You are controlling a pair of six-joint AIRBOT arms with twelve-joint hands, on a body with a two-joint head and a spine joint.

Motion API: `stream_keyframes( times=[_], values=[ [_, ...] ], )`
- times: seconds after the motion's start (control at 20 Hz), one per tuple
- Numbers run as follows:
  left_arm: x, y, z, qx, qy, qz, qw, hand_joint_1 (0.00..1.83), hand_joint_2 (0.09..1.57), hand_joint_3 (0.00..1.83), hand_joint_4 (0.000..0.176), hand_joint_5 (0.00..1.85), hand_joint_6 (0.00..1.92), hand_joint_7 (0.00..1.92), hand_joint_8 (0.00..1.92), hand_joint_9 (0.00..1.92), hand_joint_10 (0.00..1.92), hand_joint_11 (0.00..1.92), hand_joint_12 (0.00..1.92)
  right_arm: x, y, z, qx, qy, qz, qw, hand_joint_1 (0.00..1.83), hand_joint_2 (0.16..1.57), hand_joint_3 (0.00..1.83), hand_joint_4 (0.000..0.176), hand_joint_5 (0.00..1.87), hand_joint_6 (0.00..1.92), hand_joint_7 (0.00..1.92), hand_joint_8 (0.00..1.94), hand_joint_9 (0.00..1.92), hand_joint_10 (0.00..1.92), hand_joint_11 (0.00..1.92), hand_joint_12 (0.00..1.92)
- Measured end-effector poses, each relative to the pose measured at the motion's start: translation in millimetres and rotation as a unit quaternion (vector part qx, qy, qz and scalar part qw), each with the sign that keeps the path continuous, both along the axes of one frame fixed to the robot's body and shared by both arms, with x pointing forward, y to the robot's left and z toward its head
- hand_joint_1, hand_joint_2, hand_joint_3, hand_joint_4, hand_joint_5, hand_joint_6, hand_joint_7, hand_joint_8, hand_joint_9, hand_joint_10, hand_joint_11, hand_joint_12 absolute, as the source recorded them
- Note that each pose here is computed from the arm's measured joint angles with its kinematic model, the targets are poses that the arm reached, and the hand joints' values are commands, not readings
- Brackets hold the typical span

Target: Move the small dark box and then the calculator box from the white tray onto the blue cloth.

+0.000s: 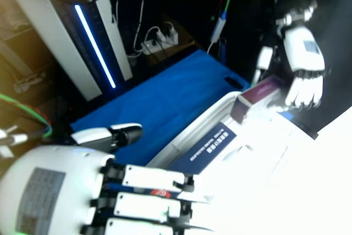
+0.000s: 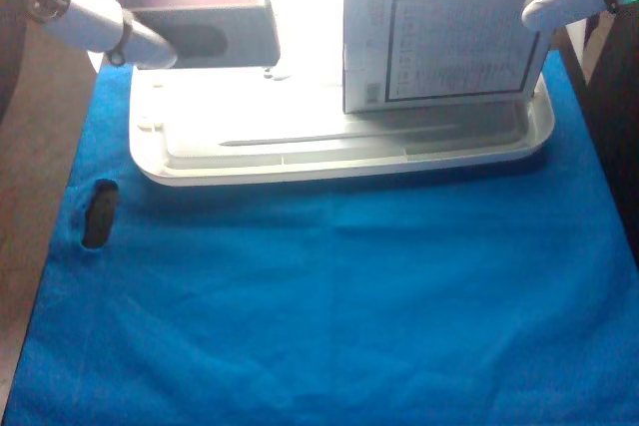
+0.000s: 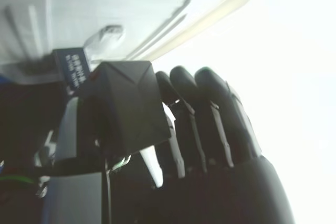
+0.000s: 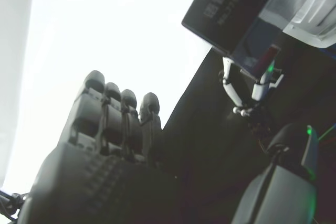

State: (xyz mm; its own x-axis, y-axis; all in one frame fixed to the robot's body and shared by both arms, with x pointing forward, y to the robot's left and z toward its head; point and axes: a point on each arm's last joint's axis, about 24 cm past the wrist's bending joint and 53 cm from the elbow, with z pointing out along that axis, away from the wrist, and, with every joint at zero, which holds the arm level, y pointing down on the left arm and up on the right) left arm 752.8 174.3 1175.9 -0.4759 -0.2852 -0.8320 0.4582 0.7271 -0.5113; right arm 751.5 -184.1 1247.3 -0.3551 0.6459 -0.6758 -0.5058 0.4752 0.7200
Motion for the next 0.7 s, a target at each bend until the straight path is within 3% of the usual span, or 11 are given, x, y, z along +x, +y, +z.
stream_keyframes(
  times=[0.05, 0.1, 0.15, 0.2, 0.25, 0.3, 0.35, 0.5, 0.55, 0.6, 0.7],
  values=[
    [-5.0, -4.6, -0.2, 0.003, -0.002, -0.011, 0.9999, 1.0, 1.17, 0.0, 0.094, 0.87, 1.15, 0.71, 1.19, 0.63, 1.47, 0.52, 1.87, 0.1, -0.2, 0.2, 0.0, 0.0, 0.0, 1.0, 0.83, 0.53, 0.0, 0.0, 0.3, 0.01, 0.12, 0.01, 0.05, 0.0, 0.06, 0.1],
    [-12.7, -14.9, -1.1, 0.005, -0.002, -0.03, 0.9995, 1.01, 1.17, 0.0, 0.067, 0.87, 1.15, 0.69, 1.12, 0.6, 1.43, 0.49, 1.84, 0.0, 0.0, 0.2, 0.0, 0.0, 0.0, 1.0, 0.83, 0.54, 0.0, 0.003, 0.31, 0.01, 0.13, 0.01, 0.05, 0.0, 0.05, 0.09],
    [-16.5, -20.4, -0.8, 0.003, -0.002, -0.039, 0.9992, 1.03, 1.17, 0.0, 0.019, 0.87, 1.16, 0.67, 1.29, 0.62, 1.57, 0.57, 1.9, 0.0, 0.0, 0.0, 0.0, 0.0, 0.0, 1.0, 0.82, 0.55, 0.0, 0.002, 0.3, 0.0, 0.13, 0.01, 0.05, 0.0, 0.05, 0.1],
    [-24.1, -29.0, 0.1, -0.002, -0.001, -0.055, 0.9985, 1.02, 1.18, 0.0, 0.03, 0.85, 1.18, 0.66, 1.35, 0.63, 1.61, 0.58, 1.92, -0.1, 0.3, 0.0, 0.0, 0.0, 0.0, 1.0, 0.82, 0.55, 0.01, 0.0, 0.3, 0.0, 0.13, 0.01, 0.04, 0.0, 0.06, 0.1],
    [-33.0, -35.7, 1.2, -0.004, -0.001, -0.07, 0.9975, 1.0, 1.19, 0.0, 0.056, 0.83, 1.21, 0.62, 1.23, 0.58, 1.4, 0.48, 1.78, -0.1, 0.7, -0.1, 0.0, 0.0, 0.001, 1.0, 0.82, 0.54, 0.0, 0.0, 0.3, 0.0, 0.12, 0.0, 0.04, 0.0, 0.04, 0.09],
    [-41.0, -39.4, 1.2, 0.001, -0.003, -0.084, 0.9964, 1.0, 1.19, 0.0, 0.043, 0.83, 1.22, 0.62, 1.2, 0.58, 1.3, 0.45, 1.7, 0.0, 0.6, -0.3, 0.0, 0.0, 0.0, 1.0, 0.82, 0.54, 0.0, 0.005, 0.31, 0.01, 0.13, 0.01, 0.04, 0.0, 0.05, 0.1],
    [-51.5, -40.2, -1.7, 0.004, 0.002, -0.095, 0.9955, 1.15, 1.2, 0.0, 0.0, 0.87, 1.06, 0.72, 1.43, 0.6, 1.11, 0.38, 1.62, 0.3, 0.4, -0.8, 0.0, 0.001, 0.0, 1.0, 0.81, 0.55, 0.0, 0.008, 0.32, 0.01, 0.13, 0.0, 0.06, 0.01, 0.1, 0.13],
    [-66.1, -32.7, -10.7, 0.022, 0.009, -0.103, 0.9944, 1.2, 1.2, 0.0, 0.0, 0.87, 1.0, 0.79, 1.48, 0.65, 1.25, 0.41, 1.66, 0.3, 0.4, -0.8, 0.0, 0.001, 0.0, 1.0, 0.82, 0.55, 0.0, 0.011, 0.33, 0.01, 0.14, 0.0, 0.06, 0.01, 0.09, 0.12],
    [-72.6, -28.2, -16.9, 0.028, 0.017, -0.104, 0.994, 1.09, 1.18, 0.0, 0.0, 0.85, 1.18, 0.73, 1.28, 0.67, 1.44, 0.46, 1.71, 0.3, 0.4, -0.8, 0.0, 0.001, 0.0, 1.0, 0.81, 0.55, 0.0, 0.002, 0.34, 0.01, 0.13, 0.0, 0.06, 0.0, 0.07, 0.12],
    [-77.0, -24.3, -20.9, 0.033, 0.022, -0.104, 0.9938, 1.11, 1.18, 0.0, 0.0, 0.85, 1.18, 0.74, 1.3, 0.68, 1.52, 0.47, 1.77, 0.3, 0.4, -0.8, 0.0, 0.001, 0.0, 1.0, 0.81, 0.55, 0.0, 0.0, 0.35, 0.01, 0.11, 0.0, 0.05, 0.0, 0.06, 0.12],
    [-84.5, -18.4, -24.7, 0.041, 0.021, -0.103, 0.9936, 1.11, 1.18, 0.0, 0.0, 0.85, 1.17, 0.73, 1.28, 0.62, 1.5, 0.4, 1.78, 0.3, 0.4, -0.9, -0.001, 0.001, 0.0, 1.0, 0.79, 0.54, 0.0, 0.0, 0.36, 0.01, 0.09, 0.0, 0.04, 0.0, 0.05, 0.12]
  ],
)
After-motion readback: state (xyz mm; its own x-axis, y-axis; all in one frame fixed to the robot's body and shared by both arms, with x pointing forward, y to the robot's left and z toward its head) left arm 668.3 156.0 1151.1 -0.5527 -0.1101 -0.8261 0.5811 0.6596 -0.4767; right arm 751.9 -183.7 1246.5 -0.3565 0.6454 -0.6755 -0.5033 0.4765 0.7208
